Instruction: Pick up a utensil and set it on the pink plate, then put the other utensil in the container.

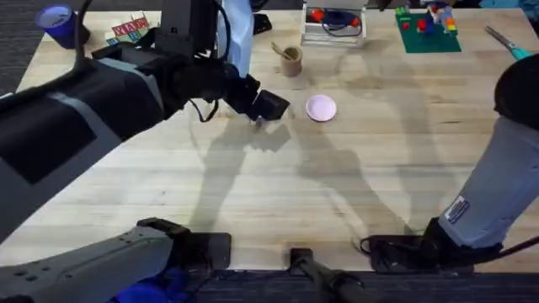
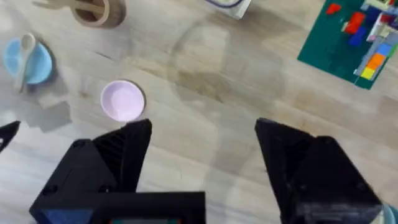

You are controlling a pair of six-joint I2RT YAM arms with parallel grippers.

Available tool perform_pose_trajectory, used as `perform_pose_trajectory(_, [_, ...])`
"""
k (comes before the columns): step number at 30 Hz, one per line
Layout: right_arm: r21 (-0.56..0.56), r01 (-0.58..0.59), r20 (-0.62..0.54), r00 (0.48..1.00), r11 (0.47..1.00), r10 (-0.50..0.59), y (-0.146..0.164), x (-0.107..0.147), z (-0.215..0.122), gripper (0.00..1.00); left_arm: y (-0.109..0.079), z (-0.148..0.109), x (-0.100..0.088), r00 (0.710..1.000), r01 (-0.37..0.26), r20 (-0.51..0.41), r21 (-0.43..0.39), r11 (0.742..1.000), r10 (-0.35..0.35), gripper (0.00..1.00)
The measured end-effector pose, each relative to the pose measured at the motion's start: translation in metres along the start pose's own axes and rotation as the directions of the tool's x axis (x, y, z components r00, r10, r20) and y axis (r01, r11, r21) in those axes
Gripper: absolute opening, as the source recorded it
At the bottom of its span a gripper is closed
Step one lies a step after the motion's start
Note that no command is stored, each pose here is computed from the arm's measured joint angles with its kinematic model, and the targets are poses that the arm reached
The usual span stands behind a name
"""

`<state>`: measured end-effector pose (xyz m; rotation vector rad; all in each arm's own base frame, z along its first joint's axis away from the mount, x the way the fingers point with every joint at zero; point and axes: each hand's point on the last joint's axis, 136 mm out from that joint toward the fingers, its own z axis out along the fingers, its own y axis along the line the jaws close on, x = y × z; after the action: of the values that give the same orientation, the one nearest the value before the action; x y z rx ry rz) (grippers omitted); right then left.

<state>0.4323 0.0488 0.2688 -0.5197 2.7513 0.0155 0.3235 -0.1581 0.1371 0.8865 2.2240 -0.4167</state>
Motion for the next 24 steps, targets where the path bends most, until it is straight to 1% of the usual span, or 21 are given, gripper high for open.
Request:
perform_pose_trajectory(4, [0.013, -0.003, -0.007, 1.0, 1.0, 0.003, -0.001, 0.002, -0.002, 0.996, -0.001, 0.0, 0.003, 1.0, 0.004, -0.01, 0.004, 1.0, -0.004, 0.993])
perform_pose_trajectory(6, [0.013, -0.004, -0.019, 1.0, 1.0, 0.004, -0.001, 0.008, -0.003, 0.996, -0.001, 0.0, 0.003, 1.0, 0.004, -0.01, 0.004, 1.0, -0.004, 0.993])
perform_pose_trajectory(8, [0.008, -0.005, -0.047, 0.999, 1.0, 0.005, 0.002, 0.02, -0.005, 0.996, -0.001, 0.0, 0.002, 1.0, 0.004, -0.01, 0.003, 1.0, -0.004, 0.992])
perform_pose_trajectory(11, [0.002, -0.009, -0.082, 0.997, 1.0, 0.009, 0.009, 0.044, -0.011, 0.996, -0.001, 0.0, 0.003, 1.0, 0.004, -0.01, 0.004, 1.0, -0.004, 0.993])
perform_pose_trajectory(18, [0.041, -0.013, -0.022, 1.0, 0.999, 0.014, 0.018, 0.092, -0.026, 0.995, -0.001, 0.0, 0.003, 1.0, 0.004, -0.011, 0.004, 1.0, -0.004, 0.993])
perform_pose_trajectory(24, [0.065, -0.088, 0.077, 0.994, 0.994, 0.083, 0.026, 0.122, -0.033, 0.996, -0.001, 0.0, 0.003, 1.0, 0.004, -0.01, 0.004, 1.0, -0.004, 0.993])
